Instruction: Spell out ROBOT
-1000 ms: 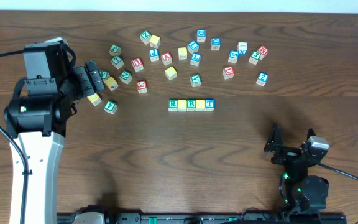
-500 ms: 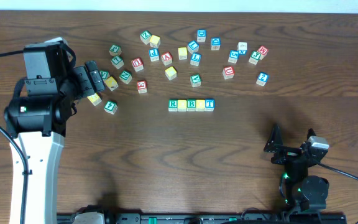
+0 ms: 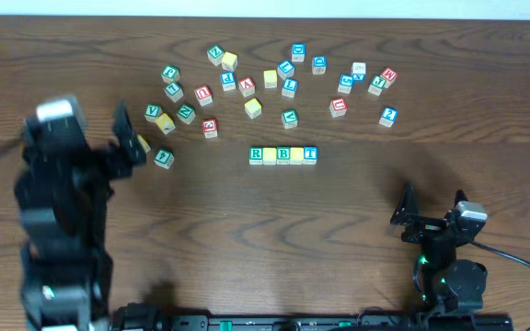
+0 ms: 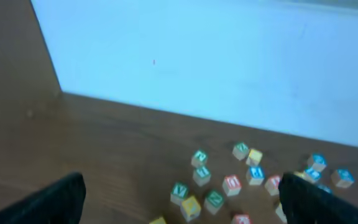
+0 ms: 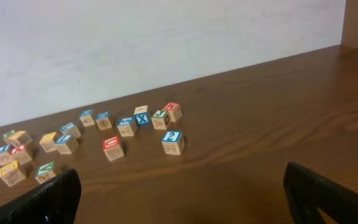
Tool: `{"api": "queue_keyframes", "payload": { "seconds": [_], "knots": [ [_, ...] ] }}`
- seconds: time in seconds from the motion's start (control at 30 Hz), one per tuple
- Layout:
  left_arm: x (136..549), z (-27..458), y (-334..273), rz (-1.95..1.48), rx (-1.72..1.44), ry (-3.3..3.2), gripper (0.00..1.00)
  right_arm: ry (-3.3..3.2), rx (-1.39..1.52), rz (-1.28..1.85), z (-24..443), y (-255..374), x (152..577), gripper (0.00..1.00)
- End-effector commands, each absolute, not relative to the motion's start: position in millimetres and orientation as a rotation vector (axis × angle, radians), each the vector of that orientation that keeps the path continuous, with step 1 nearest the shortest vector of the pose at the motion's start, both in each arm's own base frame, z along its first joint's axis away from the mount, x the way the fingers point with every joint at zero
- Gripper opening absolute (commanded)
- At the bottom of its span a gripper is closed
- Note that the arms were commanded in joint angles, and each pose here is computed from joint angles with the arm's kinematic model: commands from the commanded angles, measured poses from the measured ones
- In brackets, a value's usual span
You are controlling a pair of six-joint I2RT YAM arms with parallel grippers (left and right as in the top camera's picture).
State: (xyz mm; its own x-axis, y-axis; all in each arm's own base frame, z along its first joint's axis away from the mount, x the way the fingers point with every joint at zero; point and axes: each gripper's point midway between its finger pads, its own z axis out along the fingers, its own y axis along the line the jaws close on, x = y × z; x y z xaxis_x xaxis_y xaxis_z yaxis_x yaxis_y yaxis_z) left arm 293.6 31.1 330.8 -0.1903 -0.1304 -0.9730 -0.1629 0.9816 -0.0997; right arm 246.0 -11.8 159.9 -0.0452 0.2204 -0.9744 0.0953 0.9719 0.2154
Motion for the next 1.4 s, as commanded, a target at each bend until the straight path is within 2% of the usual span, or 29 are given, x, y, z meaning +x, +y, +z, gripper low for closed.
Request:
{"api": "queue_keyframes", "payload": {
  "seconds": [0.0,0.23,0.57,1.03,1.37],
  "knots": [
    [280.6,287.3,32.7,0.083,-0.171,1.755,0.98,1.618,0.234,0.093,159.4,-12.1,245.8,0.99],
    [261.2,234.2,32.7,0.096,-0.158,1.68,0.98,1.618,0.234,0.093,159.4,-12.1,245.8,0.99],
    [247.9,184.4,31.8,0.1,-0.15,1.625,0.98,1.618,0.234,0.093,159.4,-12.1,245.8,0.99],
    [240.9,136.4,36.0,0.122,-0.163,1.72,0.98,1.618,0.234,0.093,159.4,-12.1,245.8,0.99],
    [240.3,136.3,41.0,0.136,-0.18,1.72,0.98,1.618,0.234,0.093,159.4,-12.1,245.8,0.99]
  ]
}}
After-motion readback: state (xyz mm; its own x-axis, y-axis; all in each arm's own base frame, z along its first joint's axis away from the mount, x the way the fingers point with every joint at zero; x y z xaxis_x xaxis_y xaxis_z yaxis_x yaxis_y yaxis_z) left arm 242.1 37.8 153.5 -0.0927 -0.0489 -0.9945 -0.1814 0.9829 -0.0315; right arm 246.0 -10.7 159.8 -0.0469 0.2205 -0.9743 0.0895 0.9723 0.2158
